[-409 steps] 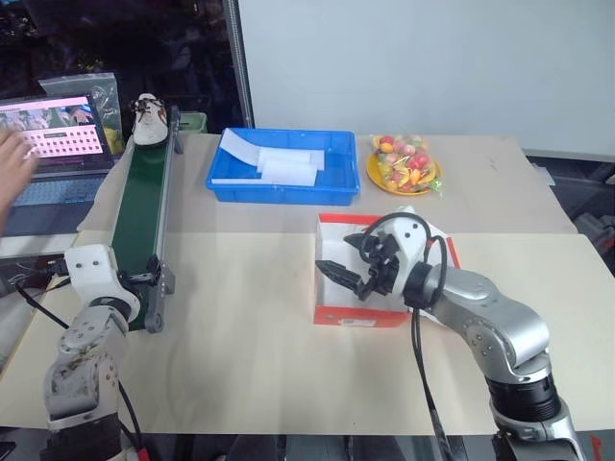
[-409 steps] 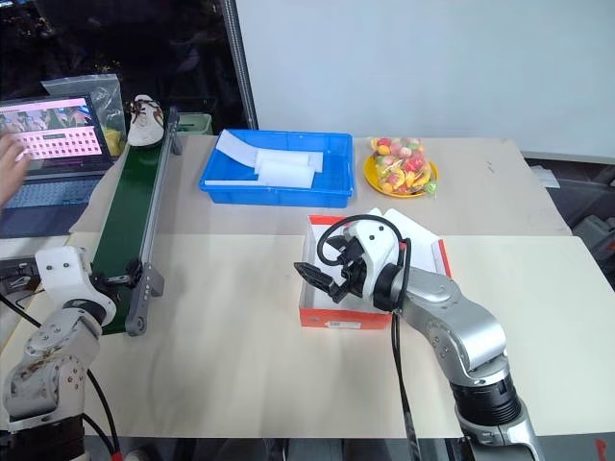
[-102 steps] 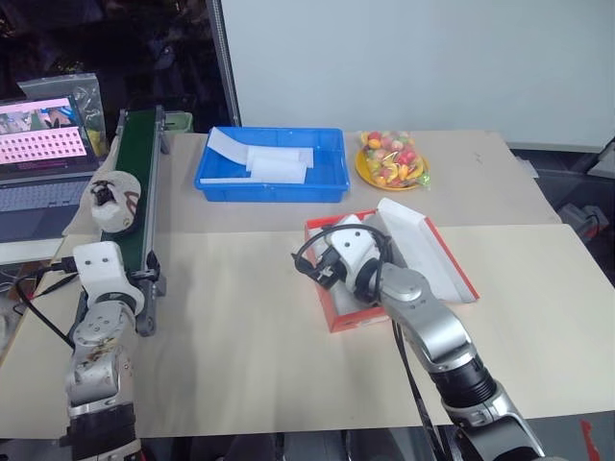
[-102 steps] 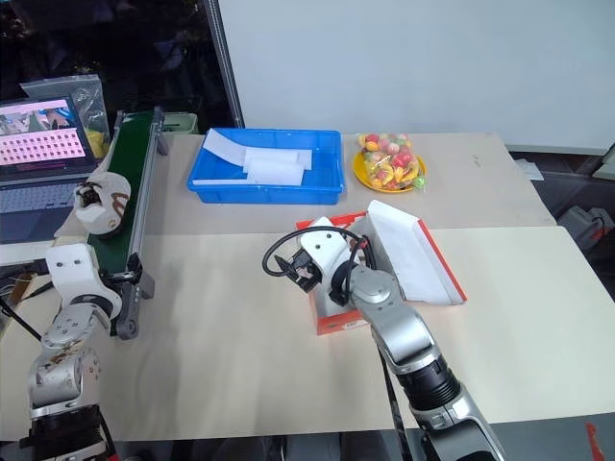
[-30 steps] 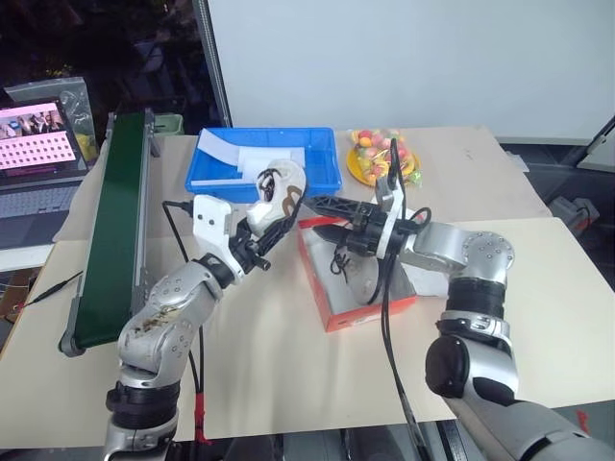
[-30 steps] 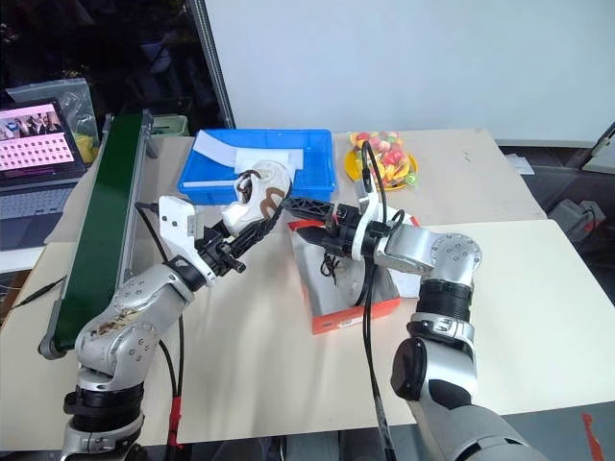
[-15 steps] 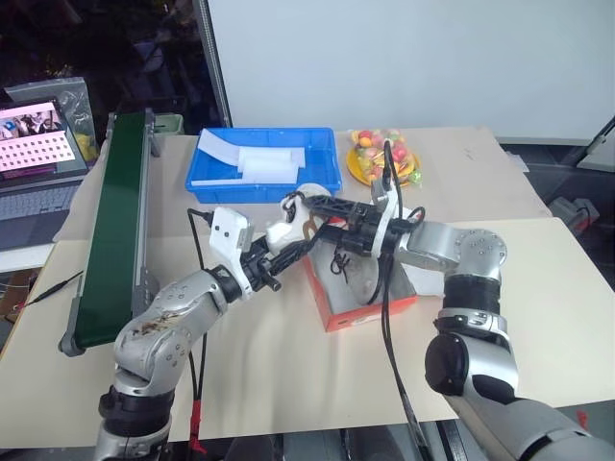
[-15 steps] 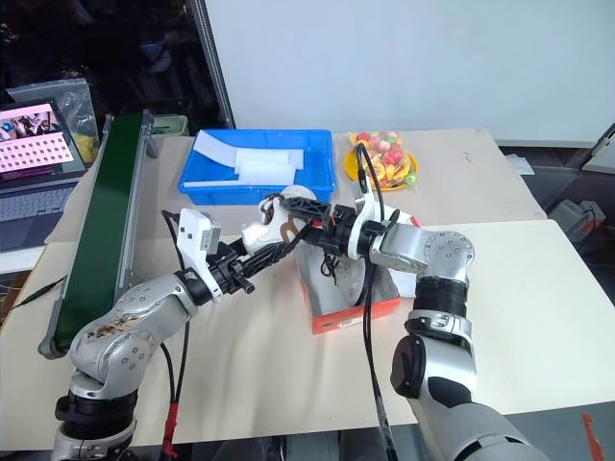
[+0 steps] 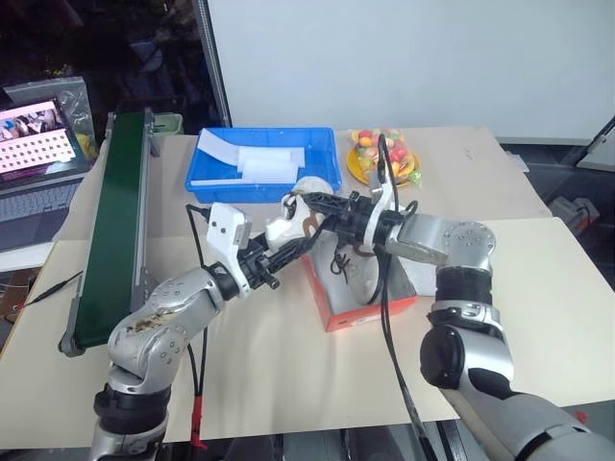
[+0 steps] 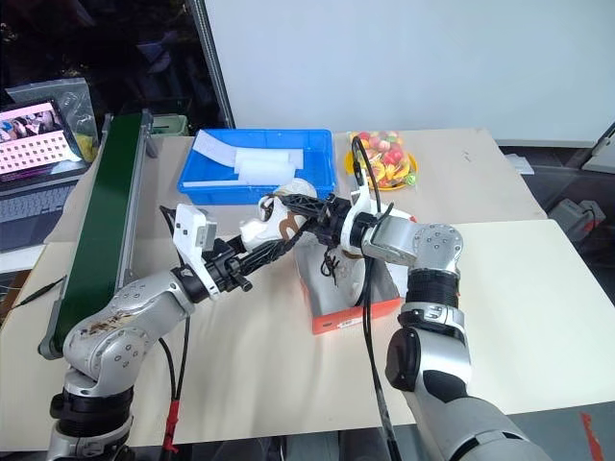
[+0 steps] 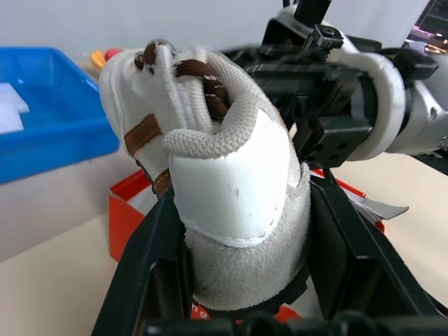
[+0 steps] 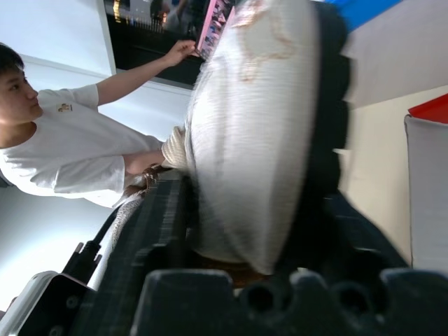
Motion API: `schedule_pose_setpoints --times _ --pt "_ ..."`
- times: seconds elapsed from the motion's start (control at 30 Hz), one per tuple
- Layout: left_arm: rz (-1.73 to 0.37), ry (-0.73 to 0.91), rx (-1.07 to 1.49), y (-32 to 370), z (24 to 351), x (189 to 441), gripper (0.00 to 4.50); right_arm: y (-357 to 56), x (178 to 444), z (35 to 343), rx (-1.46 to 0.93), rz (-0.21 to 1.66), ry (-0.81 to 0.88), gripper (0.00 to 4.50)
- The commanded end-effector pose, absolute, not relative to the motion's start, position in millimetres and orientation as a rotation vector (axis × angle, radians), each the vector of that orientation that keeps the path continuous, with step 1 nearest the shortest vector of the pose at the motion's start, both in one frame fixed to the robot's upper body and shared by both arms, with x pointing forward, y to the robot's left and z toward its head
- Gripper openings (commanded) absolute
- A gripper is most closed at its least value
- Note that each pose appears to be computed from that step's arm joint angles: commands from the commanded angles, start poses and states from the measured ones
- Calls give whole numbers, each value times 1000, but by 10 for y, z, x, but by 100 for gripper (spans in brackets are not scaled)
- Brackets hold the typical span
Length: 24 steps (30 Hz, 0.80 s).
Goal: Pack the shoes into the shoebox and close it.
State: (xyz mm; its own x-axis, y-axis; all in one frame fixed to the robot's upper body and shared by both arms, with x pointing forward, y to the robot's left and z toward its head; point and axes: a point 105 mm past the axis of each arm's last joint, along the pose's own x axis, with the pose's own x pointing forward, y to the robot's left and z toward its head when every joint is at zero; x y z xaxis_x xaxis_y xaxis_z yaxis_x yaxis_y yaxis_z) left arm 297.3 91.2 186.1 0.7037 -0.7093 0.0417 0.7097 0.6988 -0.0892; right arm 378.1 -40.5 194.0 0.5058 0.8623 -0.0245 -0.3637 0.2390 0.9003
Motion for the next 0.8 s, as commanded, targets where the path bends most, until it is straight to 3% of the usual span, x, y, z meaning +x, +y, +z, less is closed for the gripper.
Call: schedule_pose_setpoints --times 0.03,0.1,0.33,0.37,0.4,0.53,0.63,0.8 --pt "-853 -52 -93 807 1977 2885 181 -318 3738 2205 1005 988 520 84" --pt "-852 -53 -89 805 1974 2884 181 -304 3729 2226 1012 994 516 53" --pt "-785 -58 -3 855 1917 2951 181 -263 3690 2367 1066 1018 487 49" --pt "-776 -62 12 864 1911 2961 265 -265 3692 2377 1072 1011 481 49" --pt "-770 -64 30 868 1903 2967 284 -268 3695 2386 1083 1003 476 49" --pt "-781 -71 49 845 1890 2957 435 -293 3703 2444 1117 967 434 49" --pt "-777 -86 46 854 1903 2957 444 -345 3734 2484 1124 914 391 49" --pt "-669 -83 45 1014 1837 3060 444 -1108 4088 2603 823 476 119 49"
